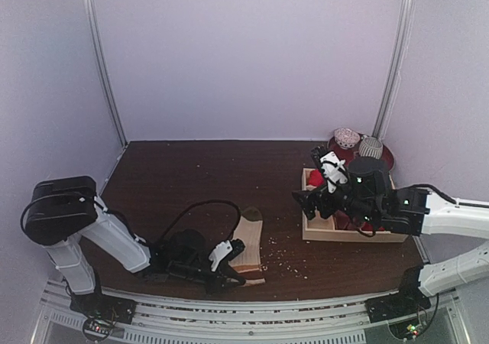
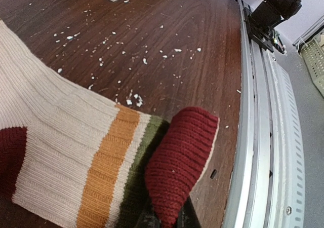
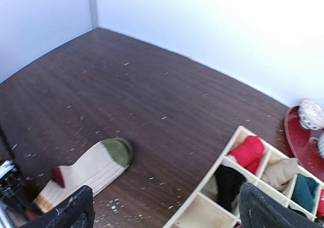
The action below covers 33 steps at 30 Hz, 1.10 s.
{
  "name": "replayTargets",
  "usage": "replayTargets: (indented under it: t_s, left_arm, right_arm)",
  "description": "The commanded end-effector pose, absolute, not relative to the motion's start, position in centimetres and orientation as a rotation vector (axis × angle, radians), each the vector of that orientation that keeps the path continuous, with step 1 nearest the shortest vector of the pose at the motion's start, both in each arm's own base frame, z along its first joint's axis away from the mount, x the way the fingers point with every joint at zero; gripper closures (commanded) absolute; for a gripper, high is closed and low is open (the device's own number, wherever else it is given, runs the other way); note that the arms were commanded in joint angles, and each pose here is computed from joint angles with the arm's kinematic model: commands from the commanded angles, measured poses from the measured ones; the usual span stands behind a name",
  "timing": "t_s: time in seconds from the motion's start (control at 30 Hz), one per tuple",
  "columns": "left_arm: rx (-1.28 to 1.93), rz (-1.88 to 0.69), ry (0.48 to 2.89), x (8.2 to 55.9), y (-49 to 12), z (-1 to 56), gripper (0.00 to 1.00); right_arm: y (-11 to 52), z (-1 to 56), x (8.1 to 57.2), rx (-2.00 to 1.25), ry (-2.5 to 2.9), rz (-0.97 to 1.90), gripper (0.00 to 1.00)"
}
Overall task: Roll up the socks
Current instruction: Roll the sock at the center of the board.
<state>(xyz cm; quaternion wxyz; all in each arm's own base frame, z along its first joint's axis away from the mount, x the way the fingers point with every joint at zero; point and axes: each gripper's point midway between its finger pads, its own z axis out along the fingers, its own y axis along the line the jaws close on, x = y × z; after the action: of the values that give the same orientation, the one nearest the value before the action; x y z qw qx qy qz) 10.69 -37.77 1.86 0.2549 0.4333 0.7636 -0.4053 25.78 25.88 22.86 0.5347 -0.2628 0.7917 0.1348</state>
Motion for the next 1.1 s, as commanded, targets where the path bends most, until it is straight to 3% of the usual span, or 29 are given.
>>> replayTargets:
  t_s: [0.0, 0.17, 0.37, 0.43, 0.63, 1.07]
  left_arm:
    - [1.212, -0.978, 2.355, 9.0, -33.9, -4.0, 1.0]
    - [1.197, -0.987, 2.362, 9.4, -33.8, -3.7, 1.0]
    - [1.204, -0.98, 2.384, 9.4, -33.4, -3.9, 1.0]
    - [1.203, -0.973, 2.398, 9.4, -33.1, -4.1, 1.0]
    - [1.205, -0.974, 2.416, 9.4, -32.9, -4.5, 1.0]
    - [1.237, -1.004, 2.423, 8.9, -32.8, -4.8, 1.0]
  right_arm:
    - [20.0, 24.9, 27.5, -0.288, 1.764, 0.139, 0.0]
    - [22.9, 23.2, 25.4, -0.507, 1.787, 0.264, 0.01]
    - [30.4, 16.6, 18.5, -0.931, 1.753, 0.563, 0.14]
    - [32.9, 13.8, 15.5, -1.122, 1.723, 0.597, 0.2]
    - [37.5, 10.3, 10.8, -1.419, 1.558, 0.61, 0.22]
    - [40.0, 5.7, 9.8, -1.663, 1.428, 0.444, 0.27]
